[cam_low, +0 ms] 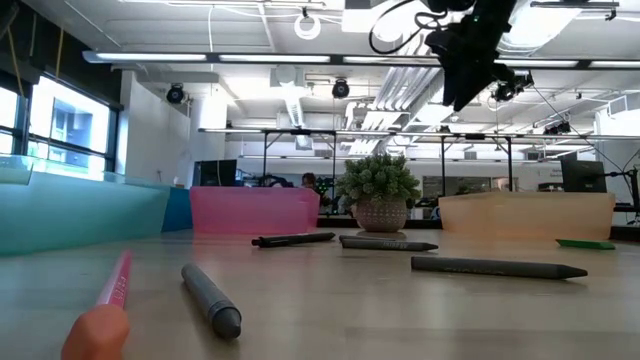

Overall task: Sort crayons/erasers/pens/pencils in bins
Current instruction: Put the yellow eraser into the pink bin

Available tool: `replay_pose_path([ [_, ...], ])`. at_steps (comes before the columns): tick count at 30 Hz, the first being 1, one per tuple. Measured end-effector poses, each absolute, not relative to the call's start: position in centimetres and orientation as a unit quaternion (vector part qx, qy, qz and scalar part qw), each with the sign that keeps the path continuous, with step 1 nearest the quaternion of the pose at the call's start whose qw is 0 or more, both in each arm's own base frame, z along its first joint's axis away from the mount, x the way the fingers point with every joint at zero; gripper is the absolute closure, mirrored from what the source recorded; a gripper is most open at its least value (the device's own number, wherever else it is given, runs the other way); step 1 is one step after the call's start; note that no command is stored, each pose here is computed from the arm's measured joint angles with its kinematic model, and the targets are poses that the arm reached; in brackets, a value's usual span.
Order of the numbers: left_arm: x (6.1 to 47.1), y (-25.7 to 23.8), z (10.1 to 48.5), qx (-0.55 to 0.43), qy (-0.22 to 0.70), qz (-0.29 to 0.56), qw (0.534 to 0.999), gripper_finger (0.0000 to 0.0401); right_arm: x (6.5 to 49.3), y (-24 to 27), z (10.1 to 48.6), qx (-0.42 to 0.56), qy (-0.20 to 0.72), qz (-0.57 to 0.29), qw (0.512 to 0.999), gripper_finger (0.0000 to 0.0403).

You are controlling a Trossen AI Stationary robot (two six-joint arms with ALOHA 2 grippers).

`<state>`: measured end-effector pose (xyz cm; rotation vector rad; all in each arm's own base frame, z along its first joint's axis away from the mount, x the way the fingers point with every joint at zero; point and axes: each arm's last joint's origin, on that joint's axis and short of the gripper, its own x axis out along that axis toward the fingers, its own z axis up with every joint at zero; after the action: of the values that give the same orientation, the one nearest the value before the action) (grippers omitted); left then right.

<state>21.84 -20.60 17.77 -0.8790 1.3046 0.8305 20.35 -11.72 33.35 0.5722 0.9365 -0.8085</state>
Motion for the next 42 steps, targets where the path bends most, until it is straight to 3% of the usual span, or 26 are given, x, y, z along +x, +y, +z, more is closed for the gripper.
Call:
replay_pose_path([
  [12, 22.2, -20.7, 16.2, -0.376, 0.565, 0.388, 0.624, 0.0239, 20.6, -11.2, 33.3, 0.266, 0.433, -0.368, 0.779, 0.0274],
  [42, 22.9, -21.5, 14.2, -0.381, 0.576, 0.378, 0.616, 0.0242, 20.6, -11.2, 33.3, 0.263, 0.436, -0.371, 0.776, 0.0274],
])
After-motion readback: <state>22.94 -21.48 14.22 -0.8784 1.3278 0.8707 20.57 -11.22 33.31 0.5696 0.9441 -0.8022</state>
